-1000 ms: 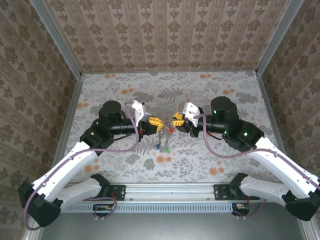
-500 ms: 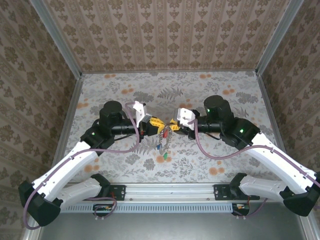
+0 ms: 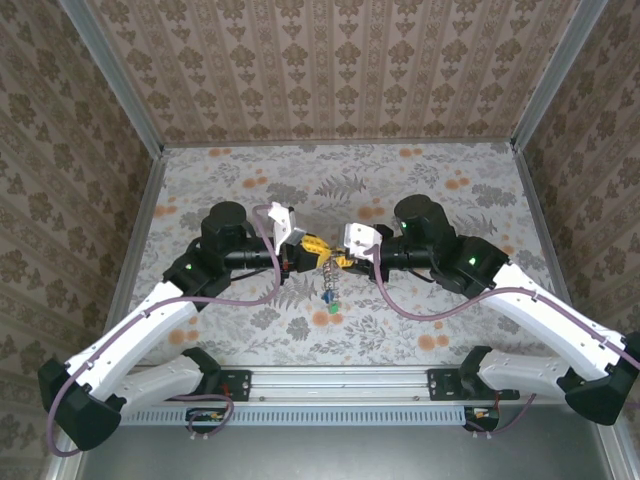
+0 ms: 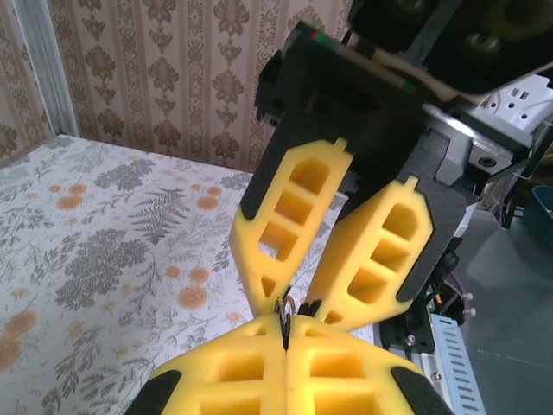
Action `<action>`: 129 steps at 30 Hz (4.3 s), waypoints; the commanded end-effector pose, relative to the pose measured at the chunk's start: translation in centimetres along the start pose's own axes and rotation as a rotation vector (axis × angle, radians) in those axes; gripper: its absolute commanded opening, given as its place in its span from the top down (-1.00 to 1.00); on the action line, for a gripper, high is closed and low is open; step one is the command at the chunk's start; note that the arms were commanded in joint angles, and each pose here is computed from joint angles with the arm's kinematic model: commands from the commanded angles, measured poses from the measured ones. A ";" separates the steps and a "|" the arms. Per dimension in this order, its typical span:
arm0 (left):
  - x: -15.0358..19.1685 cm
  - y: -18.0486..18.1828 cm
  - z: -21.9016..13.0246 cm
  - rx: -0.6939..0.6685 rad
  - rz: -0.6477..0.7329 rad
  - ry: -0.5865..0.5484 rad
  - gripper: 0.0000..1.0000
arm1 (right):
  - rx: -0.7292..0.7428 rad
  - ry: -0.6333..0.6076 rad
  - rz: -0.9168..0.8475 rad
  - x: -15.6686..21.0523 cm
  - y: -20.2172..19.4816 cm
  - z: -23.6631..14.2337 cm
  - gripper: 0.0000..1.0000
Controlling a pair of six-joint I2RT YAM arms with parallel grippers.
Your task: Put the keys on the keyring
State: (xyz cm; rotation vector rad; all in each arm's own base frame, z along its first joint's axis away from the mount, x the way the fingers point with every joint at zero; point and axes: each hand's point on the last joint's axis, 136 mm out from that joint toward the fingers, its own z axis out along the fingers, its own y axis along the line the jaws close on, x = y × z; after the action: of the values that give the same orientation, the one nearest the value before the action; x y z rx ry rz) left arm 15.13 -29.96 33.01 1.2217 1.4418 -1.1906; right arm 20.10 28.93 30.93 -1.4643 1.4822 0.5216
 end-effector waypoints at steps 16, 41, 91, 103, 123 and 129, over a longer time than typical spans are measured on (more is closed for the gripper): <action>-1.9 -2.3 0.3 0.100 0.084 -0.074 1.00 | -0.012 -0.139 0.104 -1.5 0.1 -1.2 0.52; 0.8 -2.8 1.1 0.154 0.057 0.020 1.00 | -0.174 -0.237 0.101 -3.1 2.1 -2.3 0.99; 4.9 -1.7 1.2 0.058 0.012 0.240 0.06 | -0.082 0.066 0.095 3.0 1.5 0.2 1.00; 4.6 0.0 0.0 -0.066 0.093 0.296 0.08 | -0.086 0.102 0.098 4.2 1.7 0.5 1.00; 4.4 -1.1 1.9 0.091 0.094 0.284 0.47 | -0.137 0.087 0.087 4.1 2.8 0.4 1.00; 4.9 -0.6 2.3 0.079 0.089 0.306 0.46 | -0.144 0.078 0.085 3.8 2.9 0.4 1.00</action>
State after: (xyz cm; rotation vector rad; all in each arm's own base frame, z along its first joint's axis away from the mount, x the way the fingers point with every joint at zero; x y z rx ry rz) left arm 14.05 -31.10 26.86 1.5383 1.6021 -1.0386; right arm 18.92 27.29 25.82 -1.5417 1.6635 0.5974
